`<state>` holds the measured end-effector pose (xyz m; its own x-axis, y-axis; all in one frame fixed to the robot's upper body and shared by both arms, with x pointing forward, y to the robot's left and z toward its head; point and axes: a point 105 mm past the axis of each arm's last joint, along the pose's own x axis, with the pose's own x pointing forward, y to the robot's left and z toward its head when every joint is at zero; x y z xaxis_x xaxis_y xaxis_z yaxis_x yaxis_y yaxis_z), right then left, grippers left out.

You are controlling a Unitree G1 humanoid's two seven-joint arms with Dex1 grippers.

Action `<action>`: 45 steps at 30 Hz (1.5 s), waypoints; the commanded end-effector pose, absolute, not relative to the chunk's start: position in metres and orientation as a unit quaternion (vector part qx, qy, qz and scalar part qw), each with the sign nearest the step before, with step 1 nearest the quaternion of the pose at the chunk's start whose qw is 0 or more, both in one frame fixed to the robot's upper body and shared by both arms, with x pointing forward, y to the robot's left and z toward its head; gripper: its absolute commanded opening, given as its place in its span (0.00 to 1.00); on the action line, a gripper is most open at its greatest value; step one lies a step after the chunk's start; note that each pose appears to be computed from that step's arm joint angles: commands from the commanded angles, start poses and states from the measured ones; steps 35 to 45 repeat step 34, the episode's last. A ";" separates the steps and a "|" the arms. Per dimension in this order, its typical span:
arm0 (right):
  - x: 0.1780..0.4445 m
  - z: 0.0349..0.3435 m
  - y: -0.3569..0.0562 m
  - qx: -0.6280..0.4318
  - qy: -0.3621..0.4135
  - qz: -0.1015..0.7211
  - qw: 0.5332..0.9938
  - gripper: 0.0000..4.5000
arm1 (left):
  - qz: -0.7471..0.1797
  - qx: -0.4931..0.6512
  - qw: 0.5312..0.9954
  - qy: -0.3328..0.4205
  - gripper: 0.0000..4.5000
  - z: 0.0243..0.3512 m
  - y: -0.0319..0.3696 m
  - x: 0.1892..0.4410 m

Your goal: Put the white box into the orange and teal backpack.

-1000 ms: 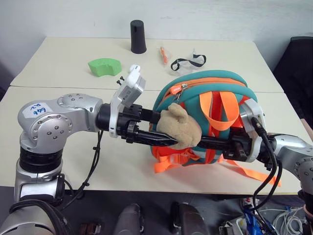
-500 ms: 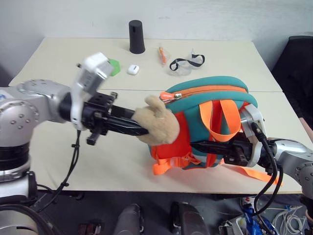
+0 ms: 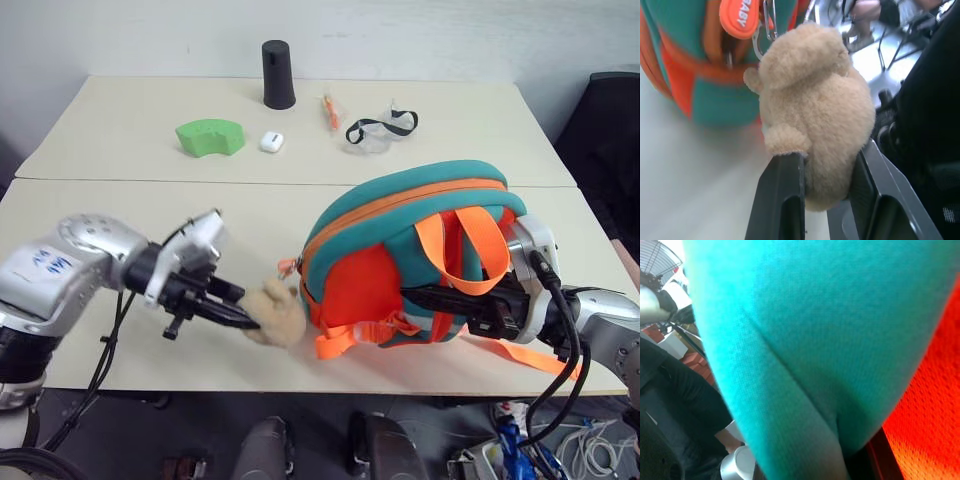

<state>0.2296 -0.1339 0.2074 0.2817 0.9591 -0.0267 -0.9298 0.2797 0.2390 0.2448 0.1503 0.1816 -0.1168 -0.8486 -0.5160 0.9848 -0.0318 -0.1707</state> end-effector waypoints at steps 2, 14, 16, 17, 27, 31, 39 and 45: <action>0.228 0.219 -0.140 0.076 0.060 0.589 0.802 0.00 | -0.689 0.227 0.637 0.259 0.24 0.151 0.153 0.250; 0.231 0.201 -0.151 0.024 0.094 0.558 0.824 0.35 | -0.677 0.123 0.698 0.198 0.39 0.167 0.138 0.266; 0.225 0.199 -0.164 0.008 0.105 0.548 0.830 0.50 | -0.681 0.109 0.698 0.195 0.53 0.177 0.147 0.258; 0.222 0.199 -0.169 0.003 0.109 0.545 0.831 0.57 | -0.682 0.105 0.697 0.195 0.60 0.180 0.151 0.255; 0.192 0.233 -0.271 -0.027 0.117 0.437 0.891 1.00 | -0.620 0.096 0.759 0.175 0.99 0.233 0.212 0.237; 0.184 0.252 -0.292 -0.026 0.097 0.415 0.904 1.00 | -0.597 0.073 0.789 0.130 0.99 0.259 0.221 0.239; 0.186 0.259 -0.296 -0.016 0.079 0.405 0.911 1.00 | -0.584 0.074 0.800 0.111 0.99 0.264 0.219 0.243; 0.186 0.259 -0.296 -0.016 0.079 0.405 0.911 1.00 | -0.584 0.074 0.800 0.111 0.99 0.264 0.219 0.243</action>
